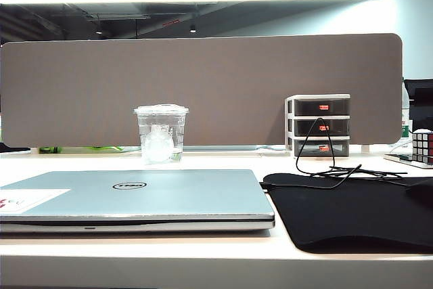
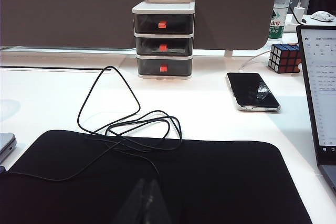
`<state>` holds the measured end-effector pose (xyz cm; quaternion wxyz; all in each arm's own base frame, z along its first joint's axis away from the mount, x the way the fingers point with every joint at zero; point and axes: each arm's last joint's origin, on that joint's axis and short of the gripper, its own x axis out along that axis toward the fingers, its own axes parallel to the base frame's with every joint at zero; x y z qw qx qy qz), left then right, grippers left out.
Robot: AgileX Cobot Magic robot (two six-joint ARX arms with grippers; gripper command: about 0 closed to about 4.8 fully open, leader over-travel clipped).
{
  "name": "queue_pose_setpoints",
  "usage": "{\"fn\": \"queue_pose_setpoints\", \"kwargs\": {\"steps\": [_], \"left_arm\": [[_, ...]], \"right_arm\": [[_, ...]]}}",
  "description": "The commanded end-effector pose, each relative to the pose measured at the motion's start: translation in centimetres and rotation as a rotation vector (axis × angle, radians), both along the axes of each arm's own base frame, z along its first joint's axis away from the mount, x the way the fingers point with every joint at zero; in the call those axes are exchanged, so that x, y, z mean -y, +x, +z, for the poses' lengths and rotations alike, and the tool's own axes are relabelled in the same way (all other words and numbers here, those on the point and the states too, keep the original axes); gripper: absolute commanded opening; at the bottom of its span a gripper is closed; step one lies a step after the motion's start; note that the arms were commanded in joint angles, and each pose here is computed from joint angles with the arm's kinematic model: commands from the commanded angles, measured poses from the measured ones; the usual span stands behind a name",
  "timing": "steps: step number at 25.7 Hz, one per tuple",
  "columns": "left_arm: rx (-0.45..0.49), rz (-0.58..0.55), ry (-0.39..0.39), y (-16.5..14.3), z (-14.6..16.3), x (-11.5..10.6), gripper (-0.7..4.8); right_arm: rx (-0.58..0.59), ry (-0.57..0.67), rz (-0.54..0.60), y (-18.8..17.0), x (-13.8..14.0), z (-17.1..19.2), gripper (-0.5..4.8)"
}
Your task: Pick up the coffee cup and place it over the laptop.
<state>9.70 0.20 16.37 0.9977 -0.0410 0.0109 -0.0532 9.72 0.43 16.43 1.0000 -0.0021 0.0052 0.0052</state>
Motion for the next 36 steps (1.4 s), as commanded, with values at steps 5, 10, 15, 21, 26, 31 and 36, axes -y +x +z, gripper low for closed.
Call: {"fn": "queue_pose_setpoints", "kwargs": {"steps": [5, 10, 15, 21, 26, 31, 36], "left_arm": [[0.020, -0.021, -0.005, 0.0, 0.2, 0.1, -0.04], [0.020, -0.021, -0.005, 0.0, 0.2, 0.1, -0.04], [0.016, -0.024, -0.046, 0.0, 0.2, 0.1, -0.03], [0.023, -0.121, -0.205, -0.1, 0.6, 0.3, -0.03], [0.061, -0.317, -0.238, -0.3, 1.3, 0.9, -0.03], [0.031, -0.413, -0.276, -0.4, 1.2, 1.1, 1.25], [0.019, -0.418, -0.303, -0.4, 1.2, 1.1, 2.84]], "right_arm": [[0.010, 0.004, -0.001, 0.0, 0.0, 0.0, -0.06], [0.010, 0.004, -0.001, 0.0, 0.0, 0.0, -0.05], [0.010, 0.004, 0.000, 0.0, 0.0, 0.0, -0.06], [0.010, 0.004, 0.004, 0.0, 0.0, 0.0, -0.06], [0.010, 0.005, 0.043, 0.0, -0.1, 0.0, -0.06], [0.008, 0.024, 0.115, 0.0, -0.3, 0.0, -0.06], [0.007, 0.031, 0.122, 0.0, -0.4, 0.0, -0.06]]}}
